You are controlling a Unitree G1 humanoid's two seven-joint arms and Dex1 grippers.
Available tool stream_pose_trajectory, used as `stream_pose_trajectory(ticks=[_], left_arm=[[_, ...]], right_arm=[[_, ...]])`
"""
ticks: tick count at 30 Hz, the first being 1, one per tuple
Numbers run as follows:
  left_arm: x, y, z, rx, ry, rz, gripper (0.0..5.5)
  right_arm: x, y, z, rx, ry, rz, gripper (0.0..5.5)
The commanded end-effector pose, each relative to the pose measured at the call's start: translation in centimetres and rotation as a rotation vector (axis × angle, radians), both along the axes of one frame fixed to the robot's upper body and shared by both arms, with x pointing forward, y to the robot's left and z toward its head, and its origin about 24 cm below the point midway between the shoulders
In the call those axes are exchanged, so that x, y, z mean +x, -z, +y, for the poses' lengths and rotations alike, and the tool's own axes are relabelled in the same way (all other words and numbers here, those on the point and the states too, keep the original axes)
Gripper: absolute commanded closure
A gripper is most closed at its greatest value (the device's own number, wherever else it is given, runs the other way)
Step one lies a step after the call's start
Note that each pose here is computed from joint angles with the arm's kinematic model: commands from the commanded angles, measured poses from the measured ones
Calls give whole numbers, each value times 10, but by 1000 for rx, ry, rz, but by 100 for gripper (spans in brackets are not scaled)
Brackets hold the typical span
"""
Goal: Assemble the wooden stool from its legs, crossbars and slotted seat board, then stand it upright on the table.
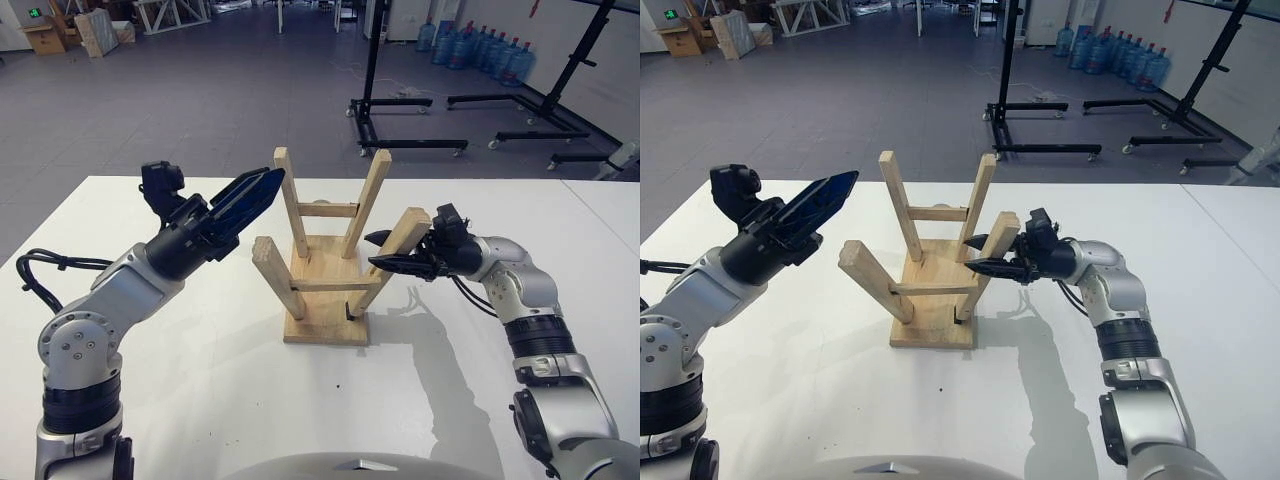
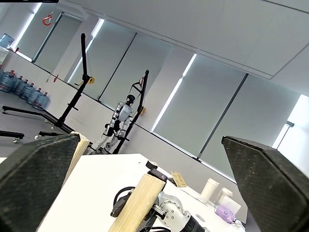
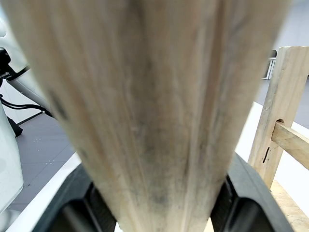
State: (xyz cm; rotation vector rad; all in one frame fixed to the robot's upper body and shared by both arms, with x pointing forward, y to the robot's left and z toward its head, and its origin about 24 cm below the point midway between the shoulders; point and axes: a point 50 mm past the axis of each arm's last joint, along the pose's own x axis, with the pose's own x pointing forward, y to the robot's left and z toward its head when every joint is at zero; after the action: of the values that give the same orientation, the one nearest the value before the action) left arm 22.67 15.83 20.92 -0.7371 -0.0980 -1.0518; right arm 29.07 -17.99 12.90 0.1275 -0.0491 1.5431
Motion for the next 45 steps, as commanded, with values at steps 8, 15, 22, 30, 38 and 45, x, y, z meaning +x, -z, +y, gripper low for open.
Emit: stream_pose_trajectory(ticks=[8,15,22,30,38,45], left_arm=[[-2,2,-4,11,14,2,10],[-2,2,-3,16,12,7,10],[-2,3,-4,18,13,9,10],[-3,3,-4,18,16,12,10],[-4,3,-5,18,19,18,10],[-3,3,-5,22,30,24,10]], right_arm=[[-10,23,-20,9,153,68,345],[-24,31,-22,49,201,82,345],[-28,20,-10,84,209,35,345],[-25,-1,-5,120,203,-12,345],[-41,12,0,105,219,-13,345],[-47,25,-1,123,291,-21,345]])
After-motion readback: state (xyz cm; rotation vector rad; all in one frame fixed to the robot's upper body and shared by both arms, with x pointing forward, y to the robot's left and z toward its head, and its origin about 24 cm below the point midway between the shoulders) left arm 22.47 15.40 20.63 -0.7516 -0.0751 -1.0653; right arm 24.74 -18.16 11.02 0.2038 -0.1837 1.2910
